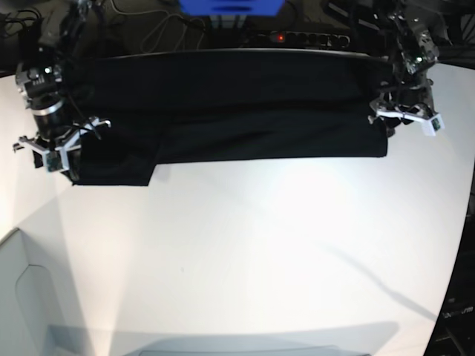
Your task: Fold the T-shirt properly
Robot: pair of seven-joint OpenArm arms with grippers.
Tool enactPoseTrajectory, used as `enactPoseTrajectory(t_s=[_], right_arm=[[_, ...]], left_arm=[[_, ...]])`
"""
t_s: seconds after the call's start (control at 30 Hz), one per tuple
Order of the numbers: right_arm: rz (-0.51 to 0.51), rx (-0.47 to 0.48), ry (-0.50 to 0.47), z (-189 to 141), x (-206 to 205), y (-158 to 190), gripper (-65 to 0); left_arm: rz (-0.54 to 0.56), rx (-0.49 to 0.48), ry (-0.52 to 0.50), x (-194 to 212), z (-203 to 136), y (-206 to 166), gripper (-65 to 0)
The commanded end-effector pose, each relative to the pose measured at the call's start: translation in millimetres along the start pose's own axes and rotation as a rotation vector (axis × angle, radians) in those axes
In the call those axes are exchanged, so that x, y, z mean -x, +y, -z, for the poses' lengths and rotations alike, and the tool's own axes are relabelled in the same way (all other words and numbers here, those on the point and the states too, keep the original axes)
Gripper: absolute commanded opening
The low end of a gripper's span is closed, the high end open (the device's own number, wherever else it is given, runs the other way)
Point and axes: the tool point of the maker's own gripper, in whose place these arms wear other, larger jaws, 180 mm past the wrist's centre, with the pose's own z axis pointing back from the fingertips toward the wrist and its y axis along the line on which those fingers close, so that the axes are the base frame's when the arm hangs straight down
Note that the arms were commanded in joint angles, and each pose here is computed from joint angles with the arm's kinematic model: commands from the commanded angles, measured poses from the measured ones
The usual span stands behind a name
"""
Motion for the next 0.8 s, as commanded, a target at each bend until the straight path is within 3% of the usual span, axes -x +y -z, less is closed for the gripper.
enactPoseTrajectory(t_s=[0.0, 0.13, 0.33, 0.63, 0.77], right_arm=[[0.003, 0.007, -0.004, -5.4, 0.9, -1.6, -65.0], [0.031, -0.017, 0.075, -22.4, 32.4, 5.8, -65.0], [0.145, 0.100, 0.166, -50.5, 69.6, -9.4, -65.0], [0.156, 0.230, 0.241, -80.5, 94.5, -46.1, -65.0], [0.148, 0.218, 0.287, -92.0, 108.0, -41.7, -65.0]], left_arm=[[0.017, 0.002, -0.041, -12.6, -2.5, 0.4, -29.3], [0.019, 0.003, -0.041, -12.7, -2.4, 0.1, -29.3], [0.016, 0.013, -0.051, -18.8, 0.1, -4.6, -29.3], [0.014, 0.021, -0.062, -23.3, 1.9, -8.6, -29.2], [0.015, 0.021, -0.060, -22.7, 1.8, -8.2, -29.2]])
